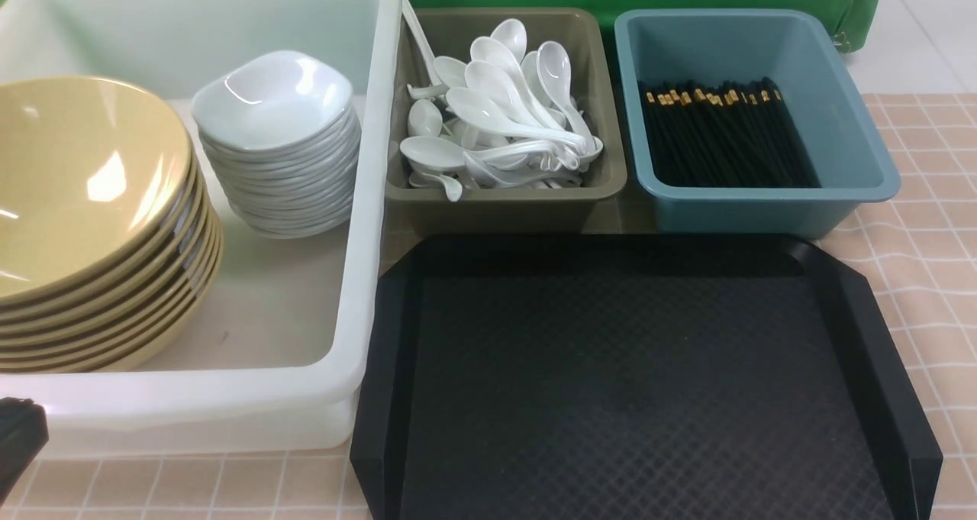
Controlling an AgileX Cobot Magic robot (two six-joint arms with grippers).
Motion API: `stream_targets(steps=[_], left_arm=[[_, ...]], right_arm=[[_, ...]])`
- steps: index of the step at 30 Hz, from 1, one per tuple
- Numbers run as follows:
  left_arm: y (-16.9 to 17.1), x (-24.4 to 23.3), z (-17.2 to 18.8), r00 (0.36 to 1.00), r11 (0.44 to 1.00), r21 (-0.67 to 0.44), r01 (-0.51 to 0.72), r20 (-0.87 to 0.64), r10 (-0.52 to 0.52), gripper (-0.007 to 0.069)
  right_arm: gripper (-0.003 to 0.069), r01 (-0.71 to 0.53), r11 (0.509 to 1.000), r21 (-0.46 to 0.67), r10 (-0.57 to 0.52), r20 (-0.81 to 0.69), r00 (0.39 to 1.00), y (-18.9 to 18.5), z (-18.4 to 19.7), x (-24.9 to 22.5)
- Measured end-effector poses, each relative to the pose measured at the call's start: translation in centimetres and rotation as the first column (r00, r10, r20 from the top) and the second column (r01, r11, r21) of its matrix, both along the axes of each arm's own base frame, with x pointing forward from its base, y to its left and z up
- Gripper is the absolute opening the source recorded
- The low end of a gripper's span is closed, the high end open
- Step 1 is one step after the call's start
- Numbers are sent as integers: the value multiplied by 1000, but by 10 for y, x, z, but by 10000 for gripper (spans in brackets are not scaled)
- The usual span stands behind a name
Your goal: On brown table put chopsticks spoon bowls plates into blue grey white boxes.
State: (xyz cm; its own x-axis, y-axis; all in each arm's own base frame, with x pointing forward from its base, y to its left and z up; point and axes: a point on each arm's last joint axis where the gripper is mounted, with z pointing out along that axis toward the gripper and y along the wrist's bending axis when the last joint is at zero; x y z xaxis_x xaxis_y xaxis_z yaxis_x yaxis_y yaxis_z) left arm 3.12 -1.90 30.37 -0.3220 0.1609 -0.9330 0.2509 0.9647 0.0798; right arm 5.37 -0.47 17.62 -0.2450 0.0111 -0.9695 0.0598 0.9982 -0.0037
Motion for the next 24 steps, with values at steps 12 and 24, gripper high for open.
stream_targets(steps=[12,24], left_arm=[[0,1,-2,1000,1000,-5,1,-8,-1,2],[17,24,-64,930,973,-131,-192,292,223,2]], right_arm=[[40,0,1000,0,0,0,1000,0,0,0],[47,0,1000,0,0,-1,1000,0,0,0]])
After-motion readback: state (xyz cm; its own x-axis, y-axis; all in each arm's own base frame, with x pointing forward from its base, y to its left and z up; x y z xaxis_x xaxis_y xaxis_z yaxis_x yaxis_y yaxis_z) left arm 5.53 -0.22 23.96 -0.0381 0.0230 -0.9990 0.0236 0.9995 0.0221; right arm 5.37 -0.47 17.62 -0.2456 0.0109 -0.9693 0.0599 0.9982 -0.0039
